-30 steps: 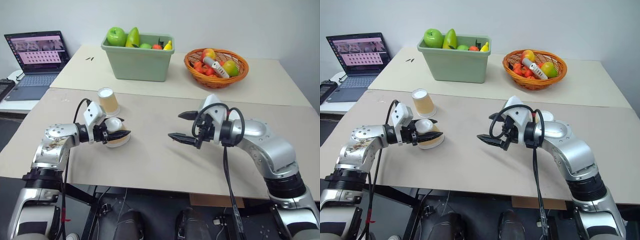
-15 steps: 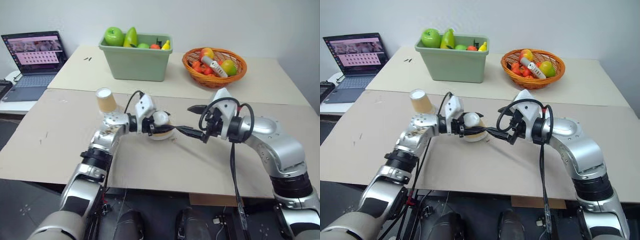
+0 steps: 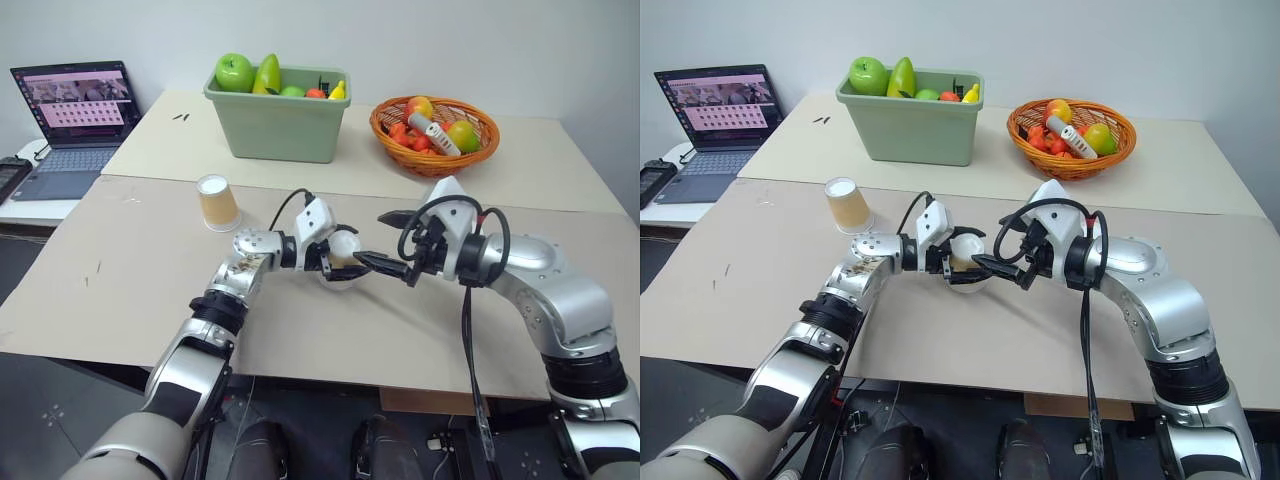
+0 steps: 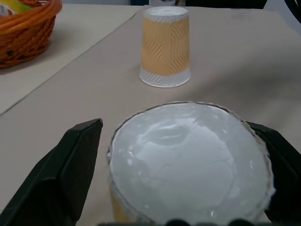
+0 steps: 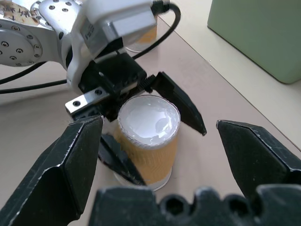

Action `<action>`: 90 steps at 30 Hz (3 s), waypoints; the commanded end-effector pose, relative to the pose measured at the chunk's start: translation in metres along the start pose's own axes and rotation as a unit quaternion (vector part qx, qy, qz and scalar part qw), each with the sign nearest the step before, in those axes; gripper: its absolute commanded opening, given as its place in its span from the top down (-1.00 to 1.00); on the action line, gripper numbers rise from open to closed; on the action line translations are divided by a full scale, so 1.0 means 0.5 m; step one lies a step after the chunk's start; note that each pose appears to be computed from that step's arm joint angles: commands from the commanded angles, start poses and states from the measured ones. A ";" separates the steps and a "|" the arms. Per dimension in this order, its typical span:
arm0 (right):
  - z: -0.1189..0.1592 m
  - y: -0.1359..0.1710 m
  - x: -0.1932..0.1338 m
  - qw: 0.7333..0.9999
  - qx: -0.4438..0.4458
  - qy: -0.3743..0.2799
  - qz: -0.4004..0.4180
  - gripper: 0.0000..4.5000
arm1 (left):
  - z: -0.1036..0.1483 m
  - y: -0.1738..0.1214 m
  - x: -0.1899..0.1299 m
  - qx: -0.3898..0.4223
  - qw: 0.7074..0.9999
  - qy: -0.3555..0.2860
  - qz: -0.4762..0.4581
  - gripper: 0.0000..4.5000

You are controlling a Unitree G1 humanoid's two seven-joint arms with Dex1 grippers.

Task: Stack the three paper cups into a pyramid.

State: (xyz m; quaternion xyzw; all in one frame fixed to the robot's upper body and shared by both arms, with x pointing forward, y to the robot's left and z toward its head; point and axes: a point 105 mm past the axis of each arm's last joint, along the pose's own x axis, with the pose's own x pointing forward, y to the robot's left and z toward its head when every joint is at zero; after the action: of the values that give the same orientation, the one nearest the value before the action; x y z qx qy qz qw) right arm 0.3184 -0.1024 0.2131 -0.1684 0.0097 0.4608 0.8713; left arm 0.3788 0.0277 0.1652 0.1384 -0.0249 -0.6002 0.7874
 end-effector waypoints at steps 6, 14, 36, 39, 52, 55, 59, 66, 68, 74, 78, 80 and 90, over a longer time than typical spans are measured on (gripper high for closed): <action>0.012 0.001 0.006 1.000 -0.003 -0.020 0.009 -1.00 | 0.132 -0.014 -0.140 0.021 0.996 -0.063 0.066 -1.00; 0.003 -0.003 0.015 1.000 0.001 -0.018 0.016 -1.00 | 0.092 0.025 -0.259 -0.082 0.933 -0.079 0.341 -1.00; 0.009 -0.003 0.012 1.000 -0.001 -0.023 0.019 -1.00 | -0.049 0.216 -0.364 -0.048 0.844 0.049 0.533 -1.00; 0.009 -0.004 0.010 1.000 0.000 -0.024 0.015 -1.00 | -0.042 0.236 -0.351 -0.052 0.848 0.039 0.526 -1.00; 0.005 -0.004 0.006 1.000 0.004 -0.022 0.006 -1.00 | -0.030 0.272 -0.337 -0.077 0.848 0.018 0.524 -1.00; 0.005 -0.004 0.006 1.000 0.005 -0.023 0.005 -1.00 | -0.034 0.271 -0.337 -0.082 0.849 0.019 0.522 -1.00; 0.005 -0.006 0.007 1.000 0.005 -0.024 0.003 -1.00 | -0.032 0.273 -0.340 -0.082 0.848 0.015 0.524 -0.88; 0.001 -0.004 0.008 1.000 0.007 -0.021 0.006 -1.00 | -0.031 0.273 -0.340 -0.075 0.849 0.018 0.522 -0.25; 0.001 -0.004 0.008 1.000 0.007 -0.021 0.005 -1.00 | -0.028 0.272 -0.336 -0.072 0.852 0.015 0.518 -0.25; -0.002 -0.005 0.006 1.000 0.009 -0.019 0.003 -1.00 | 0.038 0.244 -0.277 -0.019 0.899 -0.046 0.434 -0.25; -0.004 -0.005 0.005 1.000 0.009 -0.016 0.000 -1.00 | 0.085 0.170 -0.216 0.000 0.947 -0.095 0.305 -0.25; -0.005 -0.009 0.003 1.000 0.010 -0.015 -0.007 -1.00 | 0.074 0.118 -0.202 -0.003 0.970 -0.084 0.228 -0.25; -0.005 -0.022 -0.012 0.999 0.009 -0.014 -0.027 -1.00 | -0.014 0.005 -0.223 -0.029 0.997 0.032 0.058 -0.25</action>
State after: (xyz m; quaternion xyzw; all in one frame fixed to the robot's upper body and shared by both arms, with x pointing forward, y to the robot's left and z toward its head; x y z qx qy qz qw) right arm 0.3271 -0.1089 0.1988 -0.1448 0.0248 0.4480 0.8819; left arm 0.3575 0.1436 0.1623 0.1198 0.0268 -0.5265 0.8412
